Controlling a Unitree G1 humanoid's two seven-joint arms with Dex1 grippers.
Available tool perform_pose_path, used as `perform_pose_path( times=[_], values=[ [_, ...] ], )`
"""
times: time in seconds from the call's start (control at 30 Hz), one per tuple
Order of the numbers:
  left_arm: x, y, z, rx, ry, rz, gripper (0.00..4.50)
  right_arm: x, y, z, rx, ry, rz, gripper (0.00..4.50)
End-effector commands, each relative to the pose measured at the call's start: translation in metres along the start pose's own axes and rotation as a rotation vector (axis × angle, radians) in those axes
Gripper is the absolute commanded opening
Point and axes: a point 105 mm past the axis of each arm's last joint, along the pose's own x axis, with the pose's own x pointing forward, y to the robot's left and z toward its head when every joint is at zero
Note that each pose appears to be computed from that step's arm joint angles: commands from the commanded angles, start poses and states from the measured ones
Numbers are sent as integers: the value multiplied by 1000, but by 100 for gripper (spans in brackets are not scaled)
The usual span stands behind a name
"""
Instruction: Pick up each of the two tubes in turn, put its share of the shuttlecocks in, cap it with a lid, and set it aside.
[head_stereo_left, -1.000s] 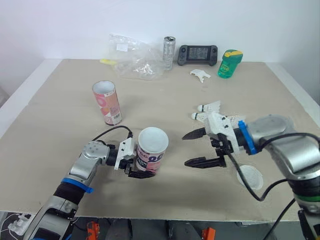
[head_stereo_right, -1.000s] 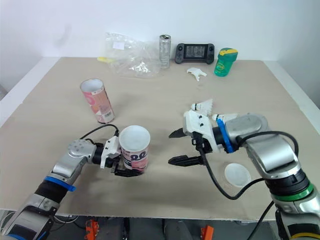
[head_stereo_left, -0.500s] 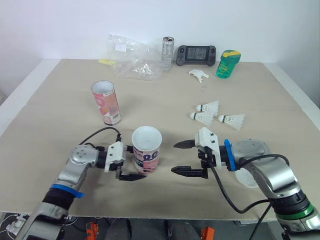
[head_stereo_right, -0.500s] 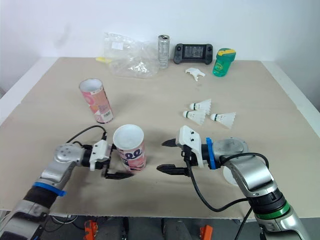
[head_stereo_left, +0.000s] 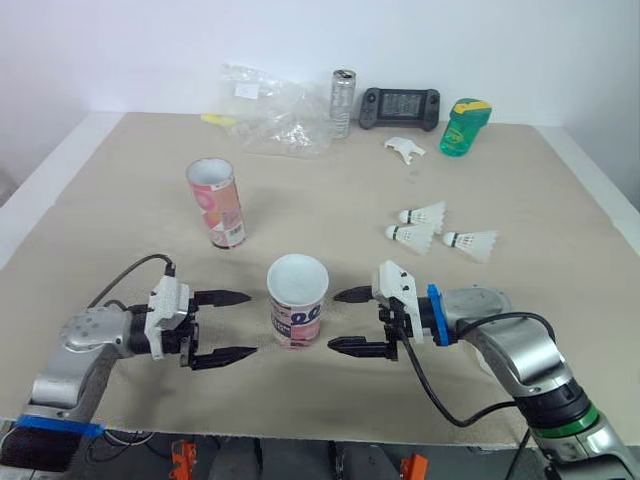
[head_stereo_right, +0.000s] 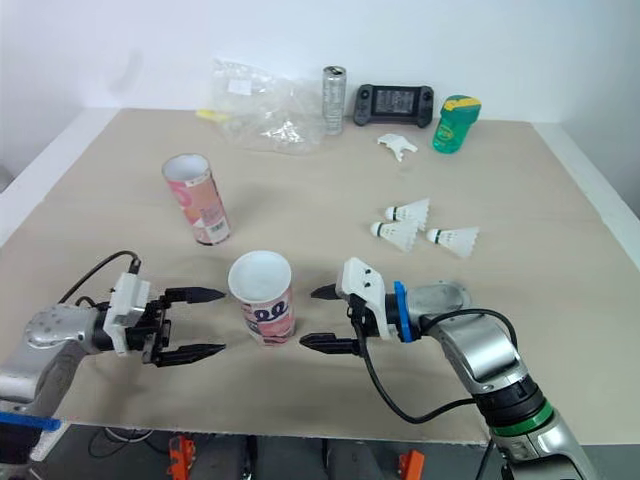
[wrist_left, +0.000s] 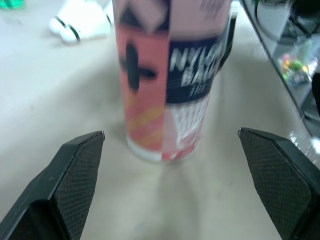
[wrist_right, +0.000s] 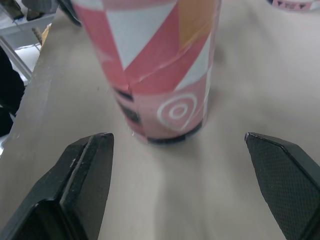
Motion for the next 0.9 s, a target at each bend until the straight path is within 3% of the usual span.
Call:
perform_pose_path(
  times=[0.03, 0.4, 0.9],
  values=[
    [-8, -14, 25, 7, -49, 36, 446, 9, 3, 13, -48, -44, 16, 450],
    [-21, -28, 43, 36, -23, 117, 446, 31, 2, 21, -67, -94, 64, 450],
    [-23, -31, 42, 34, -4, 173, 446, 43, 4, 22, -91, -107, 203, 450]
  ],
)
